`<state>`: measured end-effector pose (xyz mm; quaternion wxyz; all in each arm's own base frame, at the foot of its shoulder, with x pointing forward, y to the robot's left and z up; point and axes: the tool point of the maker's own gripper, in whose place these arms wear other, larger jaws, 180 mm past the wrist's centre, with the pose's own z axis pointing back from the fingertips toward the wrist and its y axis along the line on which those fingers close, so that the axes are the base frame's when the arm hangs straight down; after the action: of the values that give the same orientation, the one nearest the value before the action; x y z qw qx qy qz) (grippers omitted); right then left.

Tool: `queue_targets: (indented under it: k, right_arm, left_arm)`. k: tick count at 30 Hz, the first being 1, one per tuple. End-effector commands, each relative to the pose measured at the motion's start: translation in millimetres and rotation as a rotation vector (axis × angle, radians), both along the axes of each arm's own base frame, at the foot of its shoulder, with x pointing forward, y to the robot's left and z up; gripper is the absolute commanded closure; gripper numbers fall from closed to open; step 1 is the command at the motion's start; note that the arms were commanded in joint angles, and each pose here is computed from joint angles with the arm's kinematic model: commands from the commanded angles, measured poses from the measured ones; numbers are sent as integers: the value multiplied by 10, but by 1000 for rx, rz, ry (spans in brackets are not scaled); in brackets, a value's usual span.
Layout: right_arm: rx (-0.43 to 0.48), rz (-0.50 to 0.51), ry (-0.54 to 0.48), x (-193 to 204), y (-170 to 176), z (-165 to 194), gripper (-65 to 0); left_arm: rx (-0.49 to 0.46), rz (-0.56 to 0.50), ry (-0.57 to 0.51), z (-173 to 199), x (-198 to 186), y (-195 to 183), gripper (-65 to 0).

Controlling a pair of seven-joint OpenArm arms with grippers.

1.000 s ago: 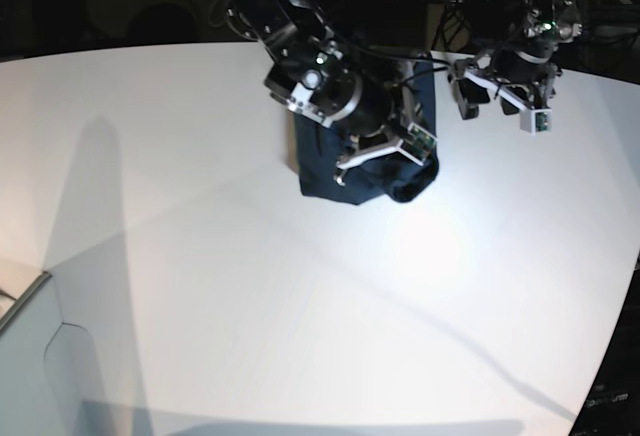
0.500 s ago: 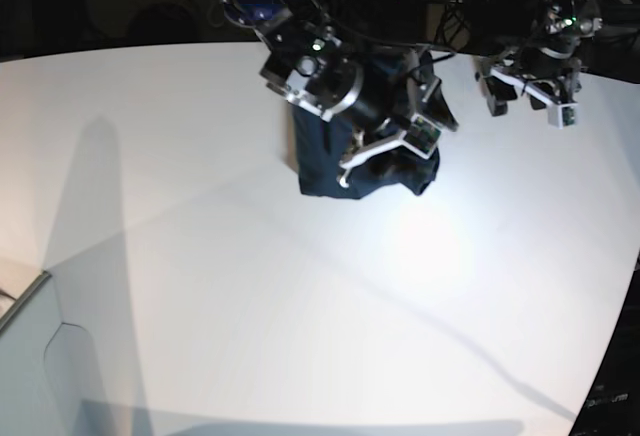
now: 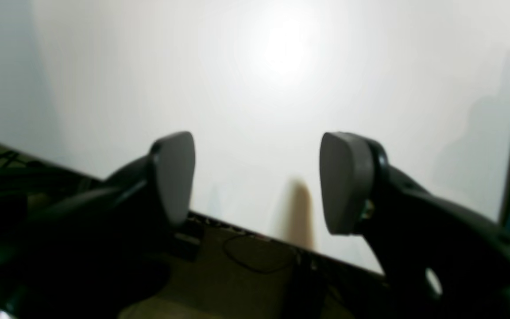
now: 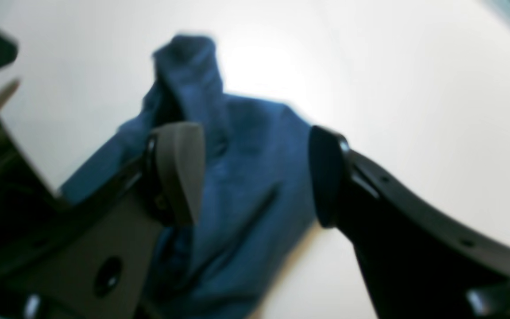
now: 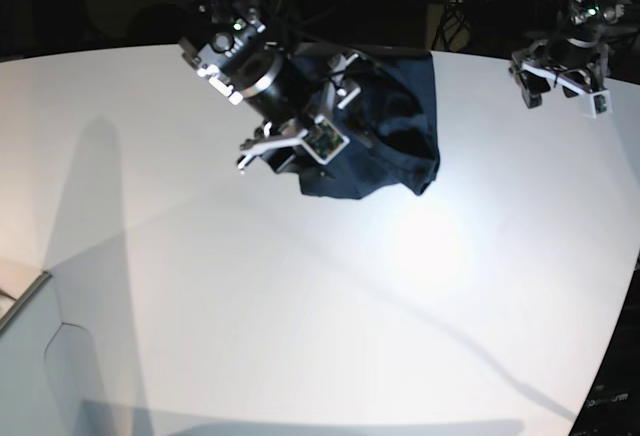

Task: Layout the t-shirt on the table in an organized manner, then fold the t-shirt properly
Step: 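Fold the strip end with the right gripper over onto the folded stack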

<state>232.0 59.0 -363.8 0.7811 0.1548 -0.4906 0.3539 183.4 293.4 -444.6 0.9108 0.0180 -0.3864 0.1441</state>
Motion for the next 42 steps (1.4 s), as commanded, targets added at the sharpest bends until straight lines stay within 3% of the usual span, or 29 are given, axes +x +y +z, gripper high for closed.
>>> queue_targets:
  k: [1, 7, 12, 20, 23, 28, 34, 42]
  right_arm:
    - [36, 17, 0, -48, 104, 30, -375]
    - [38, 196, 100, -499, 632, -265, -377]
    - [37, 337, 125, -816, 983, -334, -377]
    - [16, 529, 75, -1250, 1119, -248, -378]
    - [42, 520, 18, -1171, 1117, -30, -377]
    - [54, 407, -76, -756, 859, 259, -377]
    - [19, 288, -98, -387, 536, 248, -377]
    - [9, 141, -115, -6, 215, 280, -379]
  left_arm:
    - [16, -6, -37, 104, 63, 44, -427]
    - [17, -6, -40, 110, 76, 44, -427]
    - [40, 6, -43, 159, 56, 167, -427]
    - [83, 60, -71, 311, 36, 418, -427]
    - [85, 64, -74, 320, 37, 434, -427]
    - [95, 46, -116, 467, 124, 370, -428]
    - [89, 27, -202, 732, 276, 160, -428]
    - [-12, 24, -117, 685, 365, -166, -430]
